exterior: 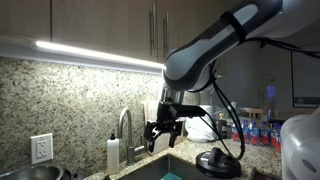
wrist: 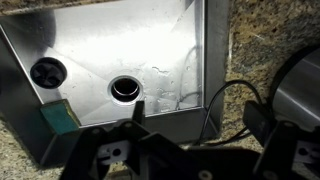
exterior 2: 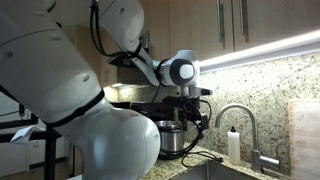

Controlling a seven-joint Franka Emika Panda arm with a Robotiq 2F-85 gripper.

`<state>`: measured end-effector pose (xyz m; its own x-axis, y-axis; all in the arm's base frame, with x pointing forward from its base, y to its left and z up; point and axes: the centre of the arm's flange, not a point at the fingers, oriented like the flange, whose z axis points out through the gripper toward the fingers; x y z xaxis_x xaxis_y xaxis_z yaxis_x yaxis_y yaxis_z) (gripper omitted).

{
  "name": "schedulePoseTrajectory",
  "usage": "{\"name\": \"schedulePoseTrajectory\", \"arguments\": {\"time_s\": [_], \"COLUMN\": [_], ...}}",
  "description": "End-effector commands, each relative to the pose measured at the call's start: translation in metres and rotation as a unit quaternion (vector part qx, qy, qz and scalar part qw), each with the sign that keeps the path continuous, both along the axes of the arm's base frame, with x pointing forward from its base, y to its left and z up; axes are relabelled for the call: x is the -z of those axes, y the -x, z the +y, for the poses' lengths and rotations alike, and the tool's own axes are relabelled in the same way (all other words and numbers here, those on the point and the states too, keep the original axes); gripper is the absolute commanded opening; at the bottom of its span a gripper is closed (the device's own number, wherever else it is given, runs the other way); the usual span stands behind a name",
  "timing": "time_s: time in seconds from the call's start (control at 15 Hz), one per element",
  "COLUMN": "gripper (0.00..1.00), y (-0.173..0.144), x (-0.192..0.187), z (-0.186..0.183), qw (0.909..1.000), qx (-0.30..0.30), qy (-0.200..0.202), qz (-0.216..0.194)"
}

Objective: Put the lid on the cooker

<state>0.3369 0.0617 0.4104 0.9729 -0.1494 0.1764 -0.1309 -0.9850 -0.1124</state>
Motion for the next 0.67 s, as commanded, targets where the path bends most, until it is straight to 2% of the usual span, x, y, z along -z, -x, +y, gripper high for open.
{"name": "schedulePoseTrajectory", "arguments": {"time_s": [0.0,0.27,0.47,0.6], "gripper": [1.0,1.0,1.0,1.0], "y": [0.0,0.0,-0.016,-0.016], "x": [0.0,0.0,0.016,0.024], "z": [0.0,0.0,-0.012,-0.03], "qw": [1.0,1.0,0.9994,0.999], "qx": [0.0,0.0,0.01,0.015], "qy": [0.0,0.0,0.032,0.04], "qz": [0.0,0.0,0.001,0.014]}}
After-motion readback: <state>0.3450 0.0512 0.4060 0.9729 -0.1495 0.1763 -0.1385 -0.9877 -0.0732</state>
